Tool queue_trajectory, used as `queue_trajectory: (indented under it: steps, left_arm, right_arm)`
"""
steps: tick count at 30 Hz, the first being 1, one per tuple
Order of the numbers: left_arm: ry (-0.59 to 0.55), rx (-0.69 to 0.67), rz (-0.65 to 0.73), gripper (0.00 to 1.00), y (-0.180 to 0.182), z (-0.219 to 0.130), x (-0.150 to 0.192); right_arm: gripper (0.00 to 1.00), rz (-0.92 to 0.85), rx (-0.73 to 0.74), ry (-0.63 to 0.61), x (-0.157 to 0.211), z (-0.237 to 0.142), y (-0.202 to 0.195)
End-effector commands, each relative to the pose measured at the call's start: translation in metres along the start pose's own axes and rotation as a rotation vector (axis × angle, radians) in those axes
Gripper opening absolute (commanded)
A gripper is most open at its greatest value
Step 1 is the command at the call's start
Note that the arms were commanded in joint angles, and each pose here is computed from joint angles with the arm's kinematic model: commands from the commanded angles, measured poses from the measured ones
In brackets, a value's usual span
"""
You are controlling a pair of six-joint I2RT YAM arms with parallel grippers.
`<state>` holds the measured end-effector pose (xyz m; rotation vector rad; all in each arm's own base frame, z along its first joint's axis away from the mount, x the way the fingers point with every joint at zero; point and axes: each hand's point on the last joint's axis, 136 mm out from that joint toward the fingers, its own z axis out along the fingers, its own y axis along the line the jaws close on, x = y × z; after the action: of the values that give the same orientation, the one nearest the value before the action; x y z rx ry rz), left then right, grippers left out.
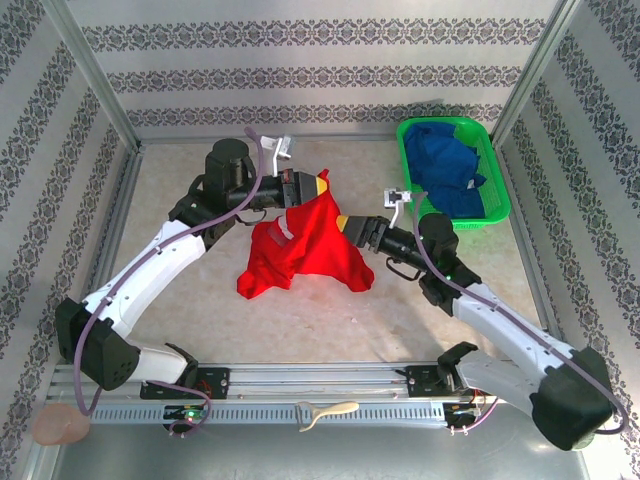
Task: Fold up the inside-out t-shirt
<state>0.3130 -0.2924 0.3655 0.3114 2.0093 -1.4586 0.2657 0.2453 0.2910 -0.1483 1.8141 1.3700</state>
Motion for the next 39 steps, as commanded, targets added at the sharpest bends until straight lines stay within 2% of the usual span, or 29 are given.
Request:
queue_trajectory:
  steps: [1, 6, 10, 11, 12, 15, 17, 20, 23, 27, 30, 34, 39]
  left_arm:
    - [-0.017, -0.011, -0.021, 0.0, -0.003, -0.009, -0.001]
    - [-0.024, 0.001, -0.006, 0.0, -0.01, -0.013, -0.001]
    - [-0.025, 0.024, 0.019, 0.0, -0.025, -0.016, 0.0]
    - [-0.018, 0.04, 0.03, 0.0, -0.031, -0.015, 0.003]
    - [-0.007, 0.062, 0.045, 0.0, -0.04, -0.014, 0.006]
    - [0.06, 0.187, 0.099, 0.0, -0.074, -0.006, 0.023]
    - [0.096, 0.298, 0.138, 0.2, -0.094, -0.008, 0.033]
    - [0.024, 0.255, 0.206, 0.52, -0.086, -0.021, 0.036]
    - [-0.077, 0.108, 0.266, 0.65, -0.058, -0.036, 0.032]
    - [-0.19, -0.215, 0.26, 0.67, 0.013, -0.053, 0.025]
    - [-0.175, -0.38, 0.315, 0.65, 0.055, -0.058, 0.039]
    - [-0.124, -0.442, 0.411, 0.64, 0.084, -0.051, 0.07]
    - [-0.138, -0.444, 0.528, 0.65, 0.085, -0.035, 0.096]
  right_arm:
    - [0.75, -0.15, 0.125, -0.005, -0.007, 0.003, -0.002]
    - [0.75, -0.204, 0.152, 0.066, 0.002, 0.035, -0.008]
    - [0.65, -0.228, 0.183, 0.12, 0.012, 0.063, -0.025]
    - [0.58, -0.239, 0.194, 0.123, 0.012, 0.069, -0.03]
    - [0.46, -0.245, 0.212, 0.126, 0.014, 0.074, -0.039]
    - [0.0, -0.256, 0.245, 0.112, 0.012, 0.081, -0.056]
    - [0.0, -0.234, 0.232, 0.102, 0.012, 0.08, -0.062]
    - [0.0, -0.206, 0.207, 0.091, 0.013, 0.072, -0.067]
    - [0.0, -0.185, 0.179, 0.074, 0.015, 0.062, -0.068]
    - [0.0, -0.157, 0.158, 0.065, 0.02, 0.051, -0.066]
    - [0.0, -0.138, 0.154, 0.062, 0.024, 0.045, -0.065]
    - [0.0, -0.123, 0.148, 0.056, 0.023, 0.041, -0.062]
    - [0.0, -0.113, 0.136, 0.057, 0.022, 0.038, -0.056]
